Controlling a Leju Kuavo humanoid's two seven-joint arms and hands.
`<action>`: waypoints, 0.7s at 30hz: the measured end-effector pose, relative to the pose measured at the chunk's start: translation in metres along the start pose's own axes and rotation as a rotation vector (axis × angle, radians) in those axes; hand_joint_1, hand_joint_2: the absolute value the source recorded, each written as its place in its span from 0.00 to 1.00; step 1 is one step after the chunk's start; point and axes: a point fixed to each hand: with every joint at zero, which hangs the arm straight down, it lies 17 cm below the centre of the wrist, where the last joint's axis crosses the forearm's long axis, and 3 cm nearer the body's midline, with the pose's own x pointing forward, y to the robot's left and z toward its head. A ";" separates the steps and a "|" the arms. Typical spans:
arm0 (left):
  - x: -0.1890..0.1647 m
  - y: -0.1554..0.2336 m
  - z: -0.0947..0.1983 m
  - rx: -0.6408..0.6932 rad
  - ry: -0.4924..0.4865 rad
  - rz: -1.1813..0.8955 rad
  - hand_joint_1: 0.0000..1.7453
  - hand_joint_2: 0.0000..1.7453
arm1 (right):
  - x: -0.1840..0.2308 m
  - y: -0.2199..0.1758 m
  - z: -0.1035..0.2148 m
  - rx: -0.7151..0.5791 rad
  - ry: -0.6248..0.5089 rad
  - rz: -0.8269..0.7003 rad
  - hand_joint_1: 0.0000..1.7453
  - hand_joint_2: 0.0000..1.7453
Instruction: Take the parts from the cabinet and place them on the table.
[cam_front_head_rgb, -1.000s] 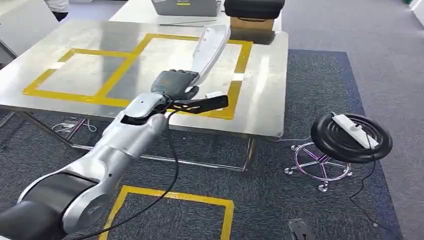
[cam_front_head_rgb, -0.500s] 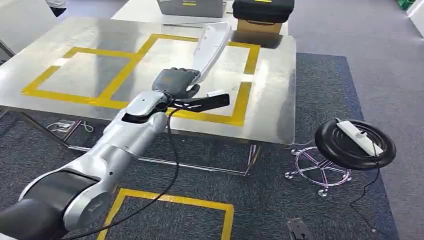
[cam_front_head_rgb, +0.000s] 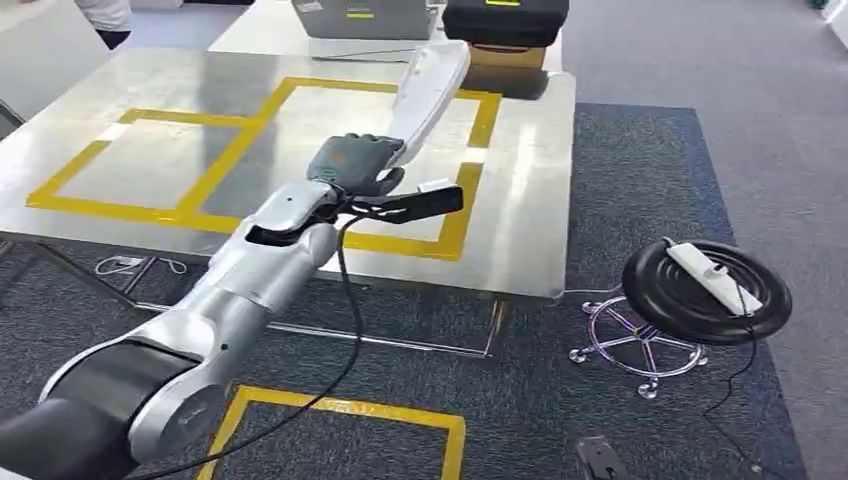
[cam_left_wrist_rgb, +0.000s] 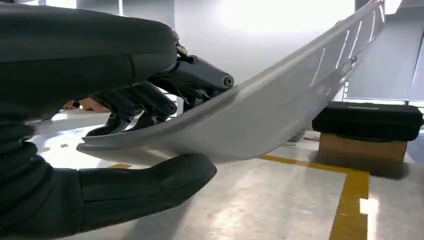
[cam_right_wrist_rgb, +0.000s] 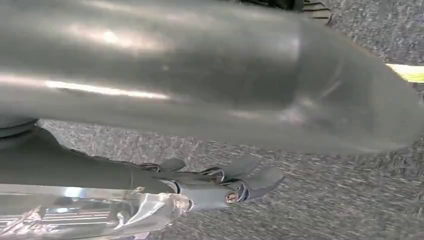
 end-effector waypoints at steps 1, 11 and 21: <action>0.000 -0.004 0.002 -0.006 0.001 0.001 1.00 1.00 | -0.001 0.000 0.000 -0.002 0.002 0.000 0.00 0.00; -0.001 -0.012 0.005 -0.020 0.003 0.004 1.00 1.00 | -0.006 0.001 0.001 -0.005 0.009 -0.003 0.00 0.00; 0.005 -0.013 0.006 -0.021 -0.003 0.012 1.00 1.00 | -0.010 0.002 0.001 -0.004 0.016 -0.004 0.00 0.00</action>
